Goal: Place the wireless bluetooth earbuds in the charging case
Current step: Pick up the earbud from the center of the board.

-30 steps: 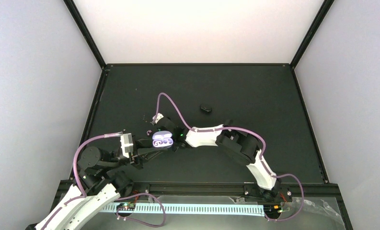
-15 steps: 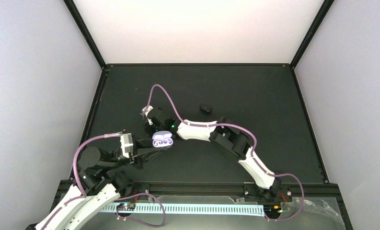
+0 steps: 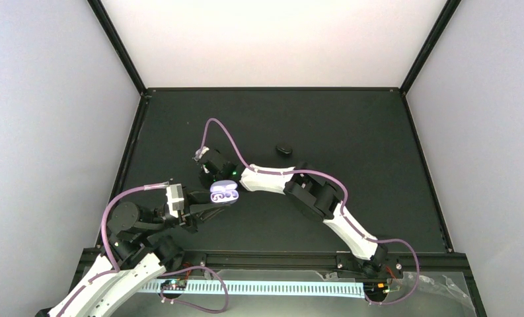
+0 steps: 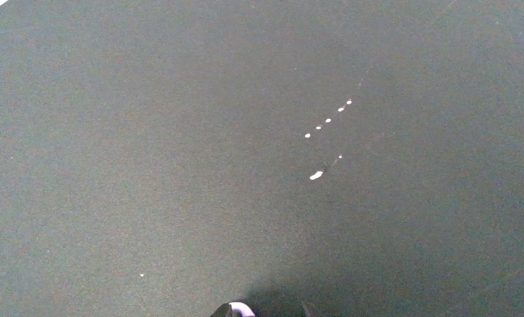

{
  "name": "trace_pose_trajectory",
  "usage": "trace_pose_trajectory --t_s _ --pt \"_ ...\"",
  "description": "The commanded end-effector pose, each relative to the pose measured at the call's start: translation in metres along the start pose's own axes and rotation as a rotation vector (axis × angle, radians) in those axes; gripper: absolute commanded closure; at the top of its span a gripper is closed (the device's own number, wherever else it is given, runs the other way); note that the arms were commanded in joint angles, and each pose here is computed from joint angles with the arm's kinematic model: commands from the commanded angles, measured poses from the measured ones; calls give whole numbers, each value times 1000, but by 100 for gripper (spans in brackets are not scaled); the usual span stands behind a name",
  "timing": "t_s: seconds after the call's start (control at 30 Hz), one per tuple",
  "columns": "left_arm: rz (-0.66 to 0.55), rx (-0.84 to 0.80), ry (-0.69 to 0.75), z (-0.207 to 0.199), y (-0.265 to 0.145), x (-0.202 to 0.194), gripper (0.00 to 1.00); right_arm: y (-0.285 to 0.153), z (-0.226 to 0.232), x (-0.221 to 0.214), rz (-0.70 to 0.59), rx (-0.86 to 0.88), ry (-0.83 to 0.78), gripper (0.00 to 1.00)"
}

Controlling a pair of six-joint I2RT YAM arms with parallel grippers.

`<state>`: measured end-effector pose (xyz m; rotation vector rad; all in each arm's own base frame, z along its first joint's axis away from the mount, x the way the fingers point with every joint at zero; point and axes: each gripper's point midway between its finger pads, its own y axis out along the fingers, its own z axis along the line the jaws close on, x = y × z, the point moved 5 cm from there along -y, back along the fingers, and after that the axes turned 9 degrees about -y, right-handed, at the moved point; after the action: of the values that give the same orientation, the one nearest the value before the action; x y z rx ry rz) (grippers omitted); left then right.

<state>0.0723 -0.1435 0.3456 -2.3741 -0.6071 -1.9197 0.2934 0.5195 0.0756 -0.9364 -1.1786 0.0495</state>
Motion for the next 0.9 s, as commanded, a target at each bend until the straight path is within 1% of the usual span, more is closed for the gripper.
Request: trace_pose_trajectory --t_s 0.0,0.1,0.33,0.5,0.67,0.87 --pt "-33 6 30 -5 -3 13 98 8 -6 -11 33 -28 7 76" --pt "-33 4 31 -5 -4 13 98 7 -6 -14 38 -29 7 78" --pt "-30 6 27 -5 -3 12 99 -1 -9 -23 44 -32 12 88" --pt "-31 8 26 -4 -4 12 98 -17 -13 -24 24 -58 36 92" --pt "-30 10 28 -4 -4 11 98 -51 -29 -30 -10 -101 95 95" --pt "-29 6 27 -3 -2 9 99 -117 -65 -63 -19 -216 201 98"
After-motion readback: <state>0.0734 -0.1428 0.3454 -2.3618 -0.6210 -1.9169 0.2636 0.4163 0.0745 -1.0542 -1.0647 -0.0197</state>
